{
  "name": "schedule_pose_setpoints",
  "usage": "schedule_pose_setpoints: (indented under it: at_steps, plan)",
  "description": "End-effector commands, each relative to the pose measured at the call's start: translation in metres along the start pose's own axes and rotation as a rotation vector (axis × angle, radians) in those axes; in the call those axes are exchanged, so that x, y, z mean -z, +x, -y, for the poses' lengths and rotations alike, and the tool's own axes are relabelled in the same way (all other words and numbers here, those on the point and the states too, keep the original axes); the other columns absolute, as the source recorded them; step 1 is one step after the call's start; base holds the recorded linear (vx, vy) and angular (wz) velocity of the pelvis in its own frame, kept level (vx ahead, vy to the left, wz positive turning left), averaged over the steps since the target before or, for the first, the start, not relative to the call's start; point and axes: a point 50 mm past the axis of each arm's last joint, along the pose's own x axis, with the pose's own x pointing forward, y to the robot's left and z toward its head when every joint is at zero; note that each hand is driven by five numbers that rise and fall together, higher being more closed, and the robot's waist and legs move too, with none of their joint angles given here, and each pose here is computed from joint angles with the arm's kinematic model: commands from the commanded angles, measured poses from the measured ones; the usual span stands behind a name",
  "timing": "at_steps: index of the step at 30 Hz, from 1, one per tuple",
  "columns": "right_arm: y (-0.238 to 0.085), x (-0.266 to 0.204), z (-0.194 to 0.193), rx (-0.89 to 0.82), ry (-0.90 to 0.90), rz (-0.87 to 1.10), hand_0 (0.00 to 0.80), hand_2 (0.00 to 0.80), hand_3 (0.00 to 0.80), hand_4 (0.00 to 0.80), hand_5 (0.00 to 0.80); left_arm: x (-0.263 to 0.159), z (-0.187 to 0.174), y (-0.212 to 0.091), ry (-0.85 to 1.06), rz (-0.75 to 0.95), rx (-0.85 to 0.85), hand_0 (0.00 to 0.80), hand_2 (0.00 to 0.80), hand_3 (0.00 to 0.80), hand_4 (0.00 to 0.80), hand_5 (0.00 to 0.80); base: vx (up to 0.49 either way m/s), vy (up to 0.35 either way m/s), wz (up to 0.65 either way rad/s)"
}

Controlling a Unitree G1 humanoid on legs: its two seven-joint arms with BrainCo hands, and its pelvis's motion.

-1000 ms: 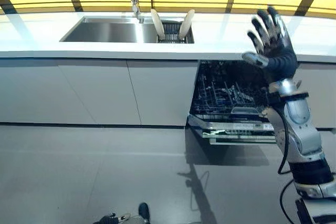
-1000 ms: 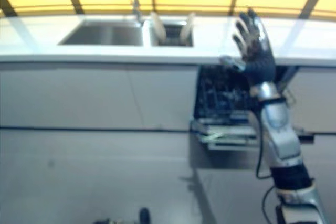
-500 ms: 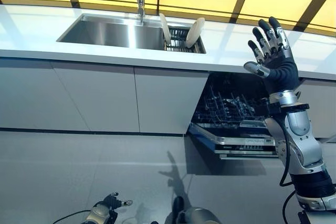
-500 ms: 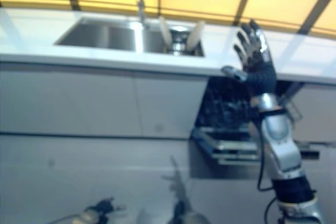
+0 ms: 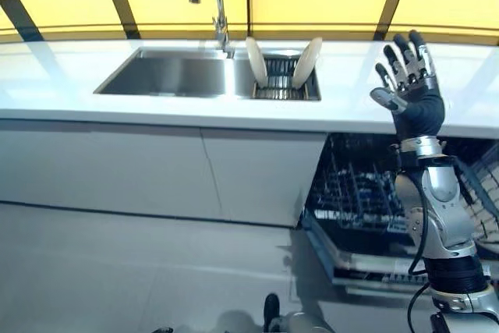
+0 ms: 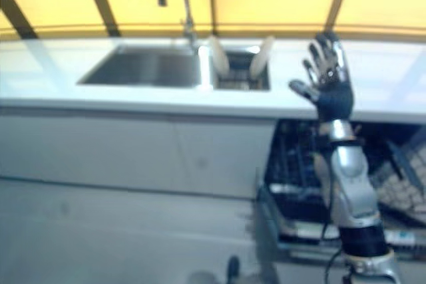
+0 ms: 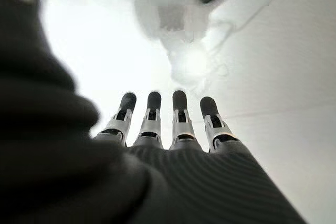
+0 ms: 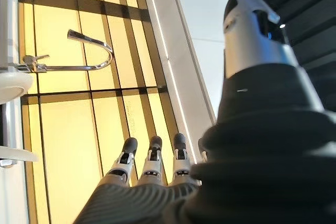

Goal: Take plates into dishwasher

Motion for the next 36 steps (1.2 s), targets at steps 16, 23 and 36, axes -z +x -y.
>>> schedule_pose_setpoints:
  at_steps: [16,23,36]
  plan:
    - [0.032,-0.024,-0.012,-0.053,-0.124,0.097,0.0,0.0,0.0,0.0,0.0,-0.014,-0.01,0.0,0.021,0.08,-0.028,0.0,0.0,0.0,0.0,0.0,0.4,0.107,-0.2]
    - [0.011,-0.027,0.013,0.031,-0.101,0.103,0.0,0.0,0.0,0.0,0.0,-0.047,-0.021,0.002,0.044,0.146,-0.047,0.0,0.0,0.0,0.0,0.0,0.476,0.505,0.12]
    - [0.008,-0.013,0.015,0.106,-0.116,0.065,0.0,0.0,0.0,0.0,0.0,-0.039,-0.027,0.001,0.146,0.078,-0.068,0.0,0.0,0.0,0.0,0.0,0.244,0.254,-0.05]
